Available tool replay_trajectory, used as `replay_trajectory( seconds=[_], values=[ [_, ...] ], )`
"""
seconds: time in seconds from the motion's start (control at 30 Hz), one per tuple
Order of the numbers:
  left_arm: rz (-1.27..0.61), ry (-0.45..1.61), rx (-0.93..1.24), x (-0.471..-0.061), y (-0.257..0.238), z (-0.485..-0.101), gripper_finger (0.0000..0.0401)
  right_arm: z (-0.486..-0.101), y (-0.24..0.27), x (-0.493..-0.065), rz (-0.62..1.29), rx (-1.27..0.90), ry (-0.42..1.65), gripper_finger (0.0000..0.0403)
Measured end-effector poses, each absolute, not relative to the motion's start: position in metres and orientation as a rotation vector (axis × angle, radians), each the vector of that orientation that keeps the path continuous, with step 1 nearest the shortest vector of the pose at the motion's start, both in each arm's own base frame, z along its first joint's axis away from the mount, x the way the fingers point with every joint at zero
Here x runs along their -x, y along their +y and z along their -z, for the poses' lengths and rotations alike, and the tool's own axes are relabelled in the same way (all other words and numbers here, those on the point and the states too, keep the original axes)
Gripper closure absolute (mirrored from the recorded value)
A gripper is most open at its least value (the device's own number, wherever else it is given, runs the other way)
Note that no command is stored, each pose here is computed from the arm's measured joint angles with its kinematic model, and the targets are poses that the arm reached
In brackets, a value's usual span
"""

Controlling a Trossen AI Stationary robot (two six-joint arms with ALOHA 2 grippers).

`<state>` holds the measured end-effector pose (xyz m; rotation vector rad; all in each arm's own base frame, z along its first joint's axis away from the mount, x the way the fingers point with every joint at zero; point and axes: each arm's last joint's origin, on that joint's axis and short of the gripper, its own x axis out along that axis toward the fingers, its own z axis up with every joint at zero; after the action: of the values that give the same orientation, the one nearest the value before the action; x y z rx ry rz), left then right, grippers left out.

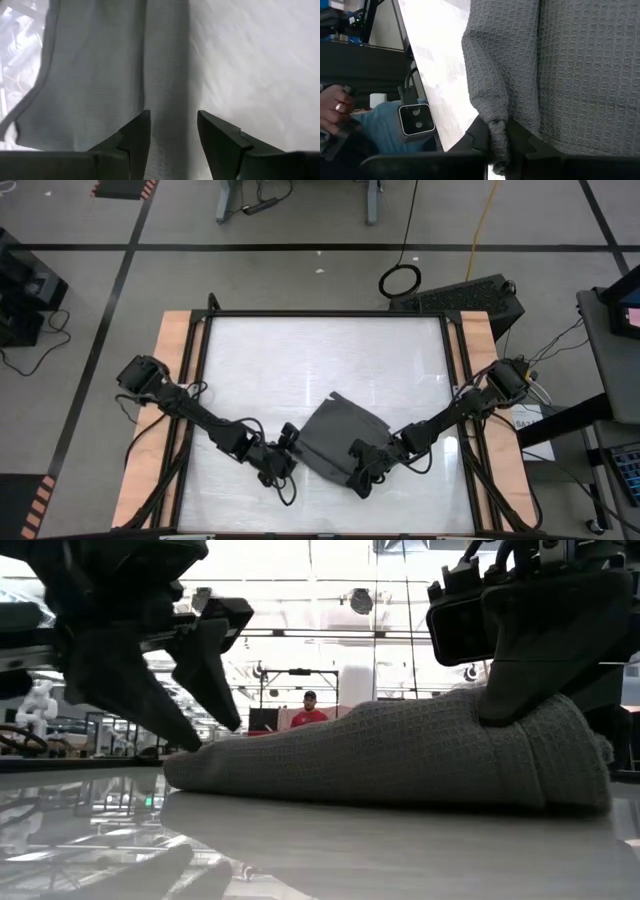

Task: Roll towel
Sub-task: Roll the dark gray towel

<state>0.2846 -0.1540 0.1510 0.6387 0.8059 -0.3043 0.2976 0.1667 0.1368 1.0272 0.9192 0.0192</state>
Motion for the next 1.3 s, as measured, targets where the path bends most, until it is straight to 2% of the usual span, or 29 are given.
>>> replay_trajectory(
  seconds=[0.2,0.37,0.5,0.6,0.8,0.9,1.13,1.3],
  values=[
    [0.313,0.769,-0.646,-0.298,-0.143,-0.149,0.0232,-0.137,0.167,-0.298,-0.020,-1.025,0.918,0.0390],
    [0.519,0.820,-0.490,-0.308,-0.126,-0.134,0.0232,-0.137,0.167,-0.298,-0.024,-1.009,0.913,0.0390],
    [0.511,0.855,-0.430,-0.311,-0.119,-0.128,0.0234,-0.137,0.166,-0.298,-0.028,-0.998,0.911,0.0390],
    [0.527,0.865,-0.353,-0.314,-0.112,-0.128,0.0259,-0.137,0.166,-0.298,-0.032,-0.985,0.909,0.0390],
    [0.653,0.885,-0.207,-0.314,-0.105,-0.128,0.0381,-0.137,0.167,-0.298,-0.067,-0.933,0.907,0.0389],
    [0.717,0.888,-0.115,-0.315,-0.103,-0.128,0.0385,-0.138,0.169,-0.297,-0.097,-0.900,0.896,0.0384],
    [0.890,0.901,0.262,-0.328,-0.089,-0.129,0.0391,-0.139,0.176,-0.294,-0.173,-0.854,0.911,0.0359],
    [0.952,1.004,0.530,-0.344,-0.085,-0.114,0.0391,-0.139,0.180,-0.291,-0.249,-0.868,0.974,0.0350]
  ],
)
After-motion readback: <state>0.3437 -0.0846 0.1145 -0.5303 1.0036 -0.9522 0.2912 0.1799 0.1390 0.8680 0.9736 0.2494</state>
